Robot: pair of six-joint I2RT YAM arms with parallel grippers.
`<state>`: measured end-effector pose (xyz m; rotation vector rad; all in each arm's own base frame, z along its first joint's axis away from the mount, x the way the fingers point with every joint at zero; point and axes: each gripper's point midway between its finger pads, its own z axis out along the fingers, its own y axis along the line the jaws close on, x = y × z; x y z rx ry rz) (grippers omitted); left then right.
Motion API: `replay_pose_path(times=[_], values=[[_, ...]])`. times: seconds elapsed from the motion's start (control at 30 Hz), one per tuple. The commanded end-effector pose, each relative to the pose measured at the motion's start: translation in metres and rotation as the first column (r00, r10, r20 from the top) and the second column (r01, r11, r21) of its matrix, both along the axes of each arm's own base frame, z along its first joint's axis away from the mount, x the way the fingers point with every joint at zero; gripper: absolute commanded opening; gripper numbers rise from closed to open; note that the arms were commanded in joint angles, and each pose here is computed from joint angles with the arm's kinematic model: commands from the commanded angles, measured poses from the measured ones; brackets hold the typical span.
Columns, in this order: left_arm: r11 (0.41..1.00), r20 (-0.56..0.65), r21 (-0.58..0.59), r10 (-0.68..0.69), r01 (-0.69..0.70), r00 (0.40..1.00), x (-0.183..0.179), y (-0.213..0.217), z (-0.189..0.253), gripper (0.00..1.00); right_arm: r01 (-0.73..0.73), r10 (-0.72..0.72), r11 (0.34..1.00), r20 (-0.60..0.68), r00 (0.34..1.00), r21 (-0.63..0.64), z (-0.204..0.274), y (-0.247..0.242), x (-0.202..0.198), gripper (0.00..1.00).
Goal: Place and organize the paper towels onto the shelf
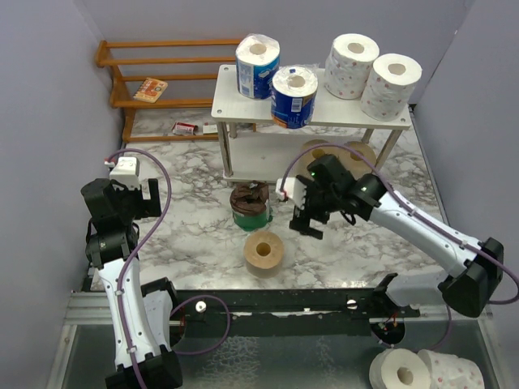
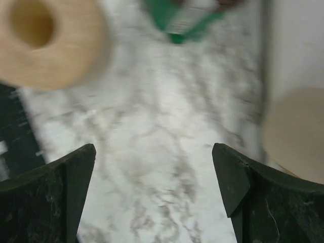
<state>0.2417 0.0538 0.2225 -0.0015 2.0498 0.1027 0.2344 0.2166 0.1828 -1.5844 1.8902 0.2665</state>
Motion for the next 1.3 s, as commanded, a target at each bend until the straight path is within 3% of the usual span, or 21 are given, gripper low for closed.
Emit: replay_pose_path(times=[0.0, 0.13, 0.3, 0.47, 0.83, 1.27], values=[[1.000, 0.010, -0.007, -0.025, 0.025, 1.000, 0.002, -0.003, 0.001, 0.99, -0.298, 0.304, 0.951, -0.398, 0.865, 0.080, -0.009, 0.034, -0.117, 1.00], [1.000, 0.004, 0.004, -0.002, 0.002, 1.000, 0.002, 0.002, -0.001, 0.99, -0.447, 0.430, 0.893, -0.393, 0.813, 0.051, -0.006, 0.058, -0.146, 1.00], [0.999, -0.005, 0.005, 0.033, -0.033, 0.999, 0.001, 0.010, -0.003, 0.99, -0.509, 0.501, 0.859, -0.300, 0.812, 0.058, 0.004, 0.091, -0.147, 1.00], [0.999, -0.014, 0.000, 0.046, -0.046, 0.999, 0.001, 0.013, -0.005, 0.99, -0.535, 0.502, 0.833, -0.213, 0.838, -0.139, -0.048, 0.105, -0.148, 0.96], [0.999, -0.011, 0.002, 0.051, -0.051, 0.999, 0.000, 0.014, -0.005, 0.99, -0.430, 0.448, 0.878, 0.045, 0.893, -0.209, -0.048, 0.121, -0.104, 0.92], [0.999, 0.001, 0.005, 0.048, -0.048, 0.999, -0.001, 0.013, -0.002, 0.99, -0.429, 0.445, 0.872, 0.017, 0.896, -0.236, -0.070, 0.117, -0.105, 0.90]])
